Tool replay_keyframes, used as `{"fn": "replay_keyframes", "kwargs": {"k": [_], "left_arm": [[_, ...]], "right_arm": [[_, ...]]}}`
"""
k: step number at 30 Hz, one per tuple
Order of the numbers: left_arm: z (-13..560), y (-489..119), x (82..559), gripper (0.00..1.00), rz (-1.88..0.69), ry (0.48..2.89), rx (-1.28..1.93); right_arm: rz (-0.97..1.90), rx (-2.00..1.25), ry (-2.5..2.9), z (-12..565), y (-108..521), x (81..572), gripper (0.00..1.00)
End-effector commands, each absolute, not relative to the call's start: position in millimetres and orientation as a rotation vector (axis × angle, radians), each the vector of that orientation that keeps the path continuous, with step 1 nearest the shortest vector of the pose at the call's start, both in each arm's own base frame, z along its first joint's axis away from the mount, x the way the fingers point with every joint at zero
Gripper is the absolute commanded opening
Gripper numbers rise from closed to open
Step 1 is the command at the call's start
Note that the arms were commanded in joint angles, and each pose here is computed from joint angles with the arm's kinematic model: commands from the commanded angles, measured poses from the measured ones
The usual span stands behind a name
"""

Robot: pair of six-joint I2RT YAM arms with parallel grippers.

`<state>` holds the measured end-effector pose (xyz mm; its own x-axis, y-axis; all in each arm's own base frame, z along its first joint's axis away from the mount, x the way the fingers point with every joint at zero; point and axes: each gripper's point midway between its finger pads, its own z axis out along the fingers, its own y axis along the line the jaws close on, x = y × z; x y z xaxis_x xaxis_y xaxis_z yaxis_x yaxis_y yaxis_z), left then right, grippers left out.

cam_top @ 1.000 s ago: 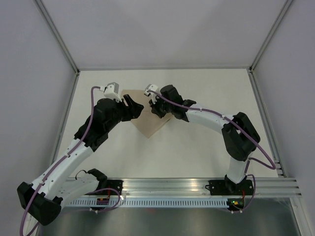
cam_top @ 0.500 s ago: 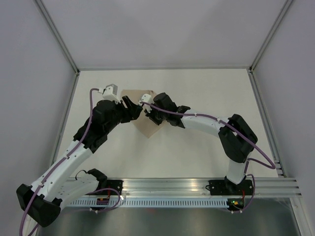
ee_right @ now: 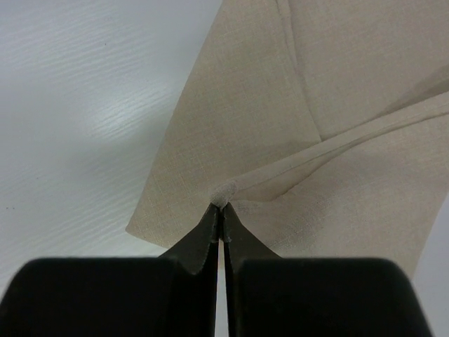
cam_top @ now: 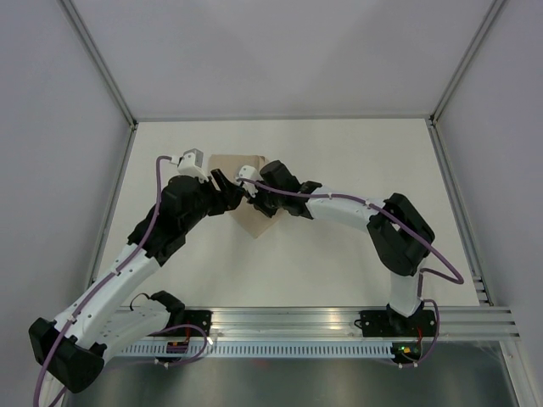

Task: Fold the napkin, place the utensils inside, and roll it up
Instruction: Fold the napkin

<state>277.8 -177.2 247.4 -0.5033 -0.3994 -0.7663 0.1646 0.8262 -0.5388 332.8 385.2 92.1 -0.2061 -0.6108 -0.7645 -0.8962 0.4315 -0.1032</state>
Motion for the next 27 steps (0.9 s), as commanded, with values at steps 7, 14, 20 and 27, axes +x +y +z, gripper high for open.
{"fn": "replay_keyframes", "kwargs": {"k": [7,14,20,27], "left_arm": [[255.0,-175.3,277.4,0.68,-0.725,1.957,-0.23],[257.0,-170.2,277.5,0.68,-0.705,1.945,-0.246],[263.1,-170.2,279.7,0.69,-0.703,1.932,-0.247],[268.1,-166.7,282.1,0.7,-0.686,1.916,-0.259]], "right_arm": [[0.573,-1.356,1.957,59.8,395.1,314.8,0.09],[0.647,-1.385,1.95,56.9,400.0,305.2,0.22],[0.668,-1.394,1.944,59.1,399.6,300.7,0.31],[0.701,-1.412,1.935,61.5,397.1,290.9,0.34]]}}
